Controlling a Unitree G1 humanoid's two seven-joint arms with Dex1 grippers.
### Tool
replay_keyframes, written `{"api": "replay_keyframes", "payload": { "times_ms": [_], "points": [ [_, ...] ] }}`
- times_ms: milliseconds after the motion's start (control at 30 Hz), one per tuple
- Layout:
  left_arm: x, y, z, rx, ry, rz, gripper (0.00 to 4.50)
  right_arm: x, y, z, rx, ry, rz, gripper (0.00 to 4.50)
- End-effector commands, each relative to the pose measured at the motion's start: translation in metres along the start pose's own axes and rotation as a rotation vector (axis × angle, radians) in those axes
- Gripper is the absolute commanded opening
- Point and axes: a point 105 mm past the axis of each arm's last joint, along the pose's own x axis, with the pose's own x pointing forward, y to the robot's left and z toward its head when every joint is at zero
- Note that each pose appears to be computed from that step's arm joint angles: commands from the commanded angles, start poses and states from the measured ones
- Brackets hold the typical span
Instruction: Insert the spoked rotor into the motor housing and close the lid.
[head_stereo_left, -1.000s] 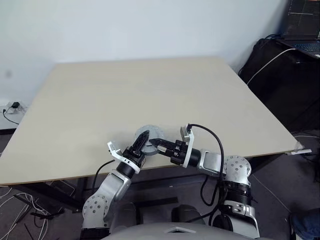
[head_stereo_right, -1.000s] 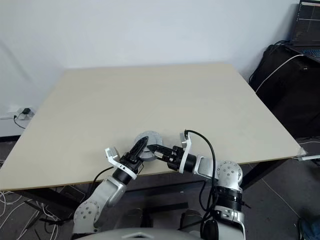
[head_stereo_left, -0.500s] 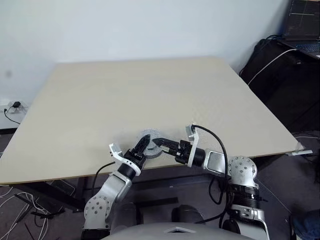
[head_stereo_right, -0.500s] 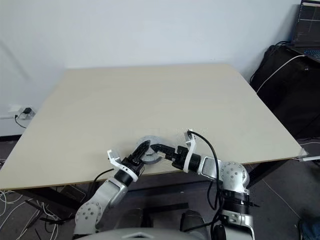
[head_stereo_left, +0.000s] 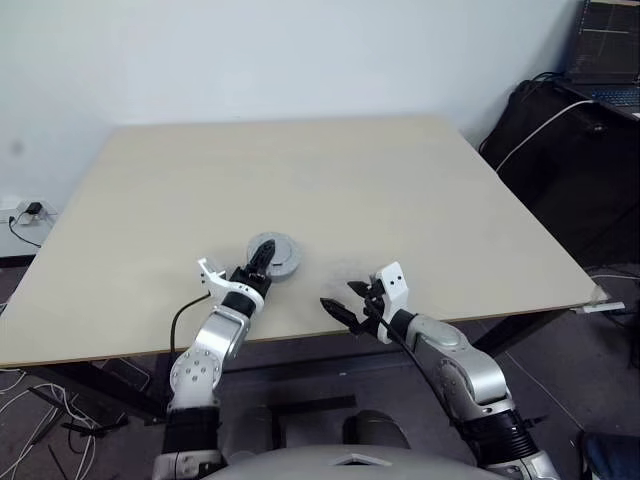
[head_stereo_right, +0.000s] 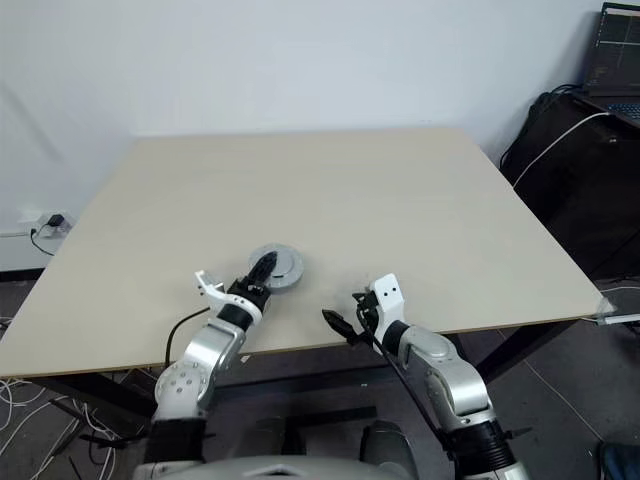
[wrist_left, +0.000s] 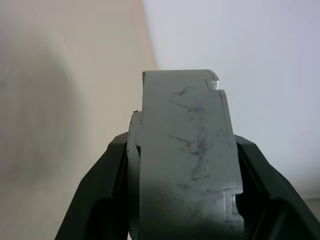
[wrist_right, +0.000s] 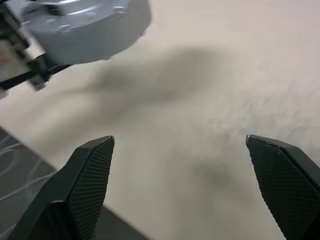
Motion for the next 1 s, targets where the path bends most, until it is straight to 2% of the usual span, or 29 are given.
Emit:
{"api": "replay_keyframes", "payload": {
  "times_ms": [33, 233, 433, 933, 967, 1000],
  "points": [
    [0.023, -0.019, 0.0, -0.011, -0.035, -0.05, 2.13, -0.001, -0.004, 0.018, -0.091, -0.1, -0.048, 4.5],
    [0.053, -0.013, 0.006, -0.005, -0.057, 0.022, 2.13, -0.003, -0.01, 0.024, -0.12, -0.171, -0.116, 4.5],
    [0.073, -0.005, 0.019, 0.015, -0.093, 0.095, 2.13, -0.005, -0.015, 0.022, -0.112, -0.169, -0.159, 4.5],
    [0.086, 0.026, 0.027, 0.047, -0.107, 0.29, 2.13, -0.007, -0.019, 0.018, -0.091, -0.151, -0.196, 4.5],
    [0.086, 0.028, 0.027, 0.045, -0.107, 0.294, 2.85, -0.006, -0.019, 0.018, -0.091, -0.149, -0.195, 4.5],
    [0.084, 0.029, 0.027, 0.048, -0.105, 0.298, 3.08, -0.006, -0.019, 0.018, -0.089, -0.147, -0.193, 4.5]
  ]
}}
